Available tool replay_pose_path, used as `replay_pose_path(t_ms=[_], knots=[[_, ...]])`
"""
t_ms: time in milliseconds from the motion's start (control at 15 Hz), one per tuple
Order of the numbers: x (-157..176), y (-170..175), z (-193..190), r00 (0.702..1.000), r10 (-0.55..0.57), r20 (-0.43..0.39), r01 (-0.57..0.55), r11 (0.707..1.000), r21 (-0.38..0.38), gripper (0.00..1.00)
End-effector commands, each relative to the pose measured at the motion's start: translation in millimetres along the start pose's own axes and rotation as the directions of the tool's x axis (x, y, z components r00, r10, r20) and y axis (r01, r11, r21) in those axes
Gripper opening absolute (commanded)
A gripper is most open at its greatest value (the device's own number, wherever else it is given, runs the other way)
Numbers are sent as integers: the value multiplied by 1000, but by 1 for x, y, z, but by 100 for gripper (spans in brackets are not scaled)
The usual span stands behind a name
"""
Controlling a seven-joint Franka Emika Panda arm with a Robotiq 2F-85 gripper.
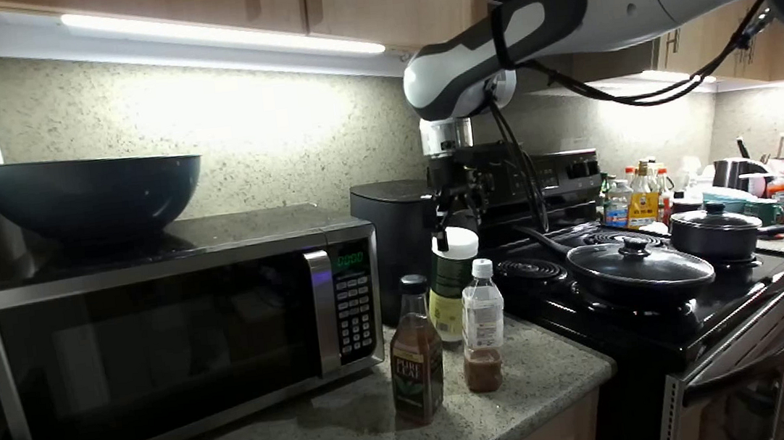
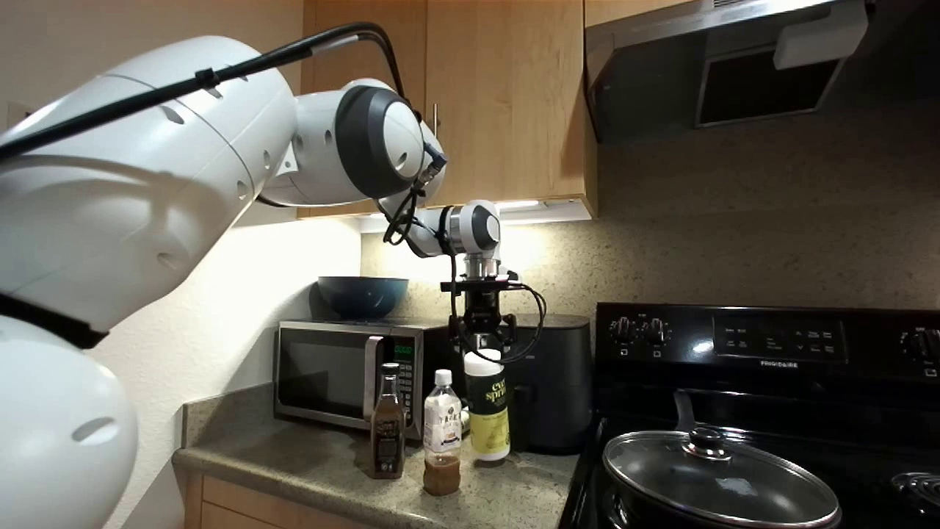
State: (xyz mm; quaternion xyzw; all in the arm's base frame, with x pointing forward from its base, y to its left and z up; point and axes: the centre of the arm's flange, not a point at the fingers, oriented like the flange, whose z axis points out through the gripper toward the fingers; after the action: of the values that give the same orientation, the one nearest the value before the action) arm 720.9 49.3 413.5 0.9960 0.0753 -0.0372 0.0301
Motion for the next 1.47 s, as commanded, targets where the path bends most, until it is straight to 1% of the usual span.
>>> replay_pose_path(t_ms=[0,267,667,733,800,933,1267,1400], knots=[[16,0,-13,999,-40,-32,40,999,23,67],[24,0,-11,999,-42,-18,42,998,40,67],[27,3,-5,999,-34,27,33,998,51,67],[27,3,-5,999,-32,33,30,998,51,79],[26,4,-4,999,-32,42,30,998,49,98],[26,6,-3,998,-30,50,27,998,51,100],[25,12,-10,999,-21,50,18,998,61,100],[21,10,-16,998,5,63,-7,999,37,100]])
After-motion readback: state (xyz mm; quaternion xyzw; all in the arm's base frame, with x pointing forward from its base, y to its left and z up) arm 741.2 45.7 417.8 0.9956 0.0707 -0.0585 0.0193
